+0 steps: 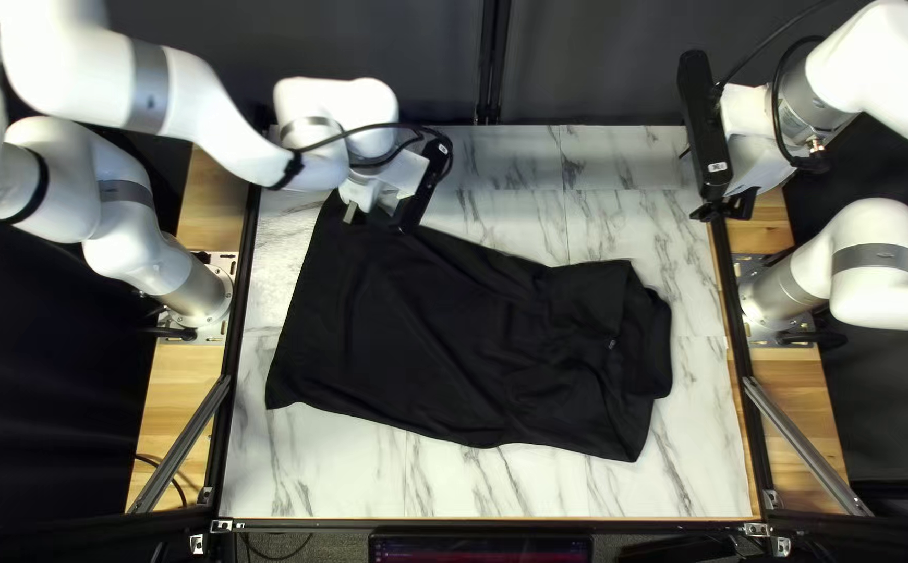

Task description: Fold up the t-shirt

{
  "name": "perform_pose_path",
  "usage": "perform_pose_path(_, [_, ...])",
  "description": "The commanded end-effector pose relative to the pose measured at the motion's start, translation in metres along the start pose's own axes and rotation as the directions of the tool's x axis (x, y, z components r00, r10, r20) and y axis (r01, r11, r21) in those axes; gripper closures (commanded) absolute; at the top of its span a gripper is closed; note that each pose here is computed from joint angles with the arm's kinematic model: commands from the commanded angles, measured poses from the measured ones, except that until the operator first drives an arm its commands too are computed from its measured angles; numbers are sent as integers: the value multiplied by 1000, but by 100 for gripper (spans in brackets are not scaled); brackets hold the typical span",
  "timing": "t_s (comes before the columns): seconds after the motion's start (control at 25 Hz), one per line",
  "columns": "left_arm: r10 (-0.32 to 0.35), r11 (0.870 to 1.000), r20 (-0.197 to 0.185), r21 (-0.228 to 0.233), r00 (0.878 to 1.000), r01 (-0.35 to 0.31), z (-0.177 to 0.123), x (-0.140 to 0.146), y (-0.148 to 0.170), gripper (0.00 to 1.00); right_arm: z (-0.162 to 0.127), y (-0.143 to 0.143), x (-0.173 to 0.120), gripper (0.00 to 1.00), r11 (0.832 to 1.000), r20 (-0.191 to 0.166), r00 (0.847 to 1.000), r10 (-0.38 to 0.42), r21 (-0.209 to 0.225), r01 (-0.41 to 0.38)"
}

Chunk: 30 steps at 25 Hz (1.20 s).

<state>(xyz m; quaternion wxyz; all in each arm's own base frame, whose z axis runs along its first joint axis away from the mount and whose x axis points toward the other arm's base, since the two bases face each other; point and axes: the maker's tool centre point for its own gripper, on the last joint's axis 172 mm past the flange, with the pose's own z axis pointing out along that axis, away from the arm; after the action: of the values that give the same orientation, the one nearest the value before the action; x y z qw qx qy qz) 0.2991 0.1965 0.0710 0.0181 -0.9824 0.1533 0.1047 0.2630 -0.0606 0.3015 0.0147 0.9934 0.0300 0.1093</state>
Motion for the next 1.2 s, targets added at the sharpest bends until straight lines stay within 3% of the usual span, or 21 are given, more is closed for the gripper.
perform_pose_path(0.04, [-5,1000,19,-18,1000,5,14,-13,-12,0,0,0,0,0,1000,0,1000,0,0,0])
perform_pose_path(0.4, [55,996,15,-77,998,-53,36,-16,-14,0,0,0,0,0,1000,0,1000,0,0,0])
perform_pose_path(0.48, [74,994,16,-86,997,-72,40,-14,-13,12,0,0,0,0,1000,0,1000,0,0,0])
perform_pose_path(0.52, [82,993,16,-91,997,-80,42,-13,-13,12,0,0,0,0,1000,0,1000,0,0,0])
perform_pose_path(0.56, [86,992,16,-93,996,-84,43,-13,-14,34,0,0,0,0,1000,0,1000,0,0,0])
perform_pose_path(0.6, [88,992,17,-95,996,-86,45,-14,-14,64,0,0,0,0,1000,0,1000,0,0,0])
perform_pose_path(0.64, [90,991,17,-97,996,-88,45,-14,-14,100,0,0,0,0,1000,0,1000,0,0,0])
perform_pose_path(1.2, [61,996,28,-70,998,-59,13,-21,10,100,0,0,0,0,1000,0,1000,0,0,0])
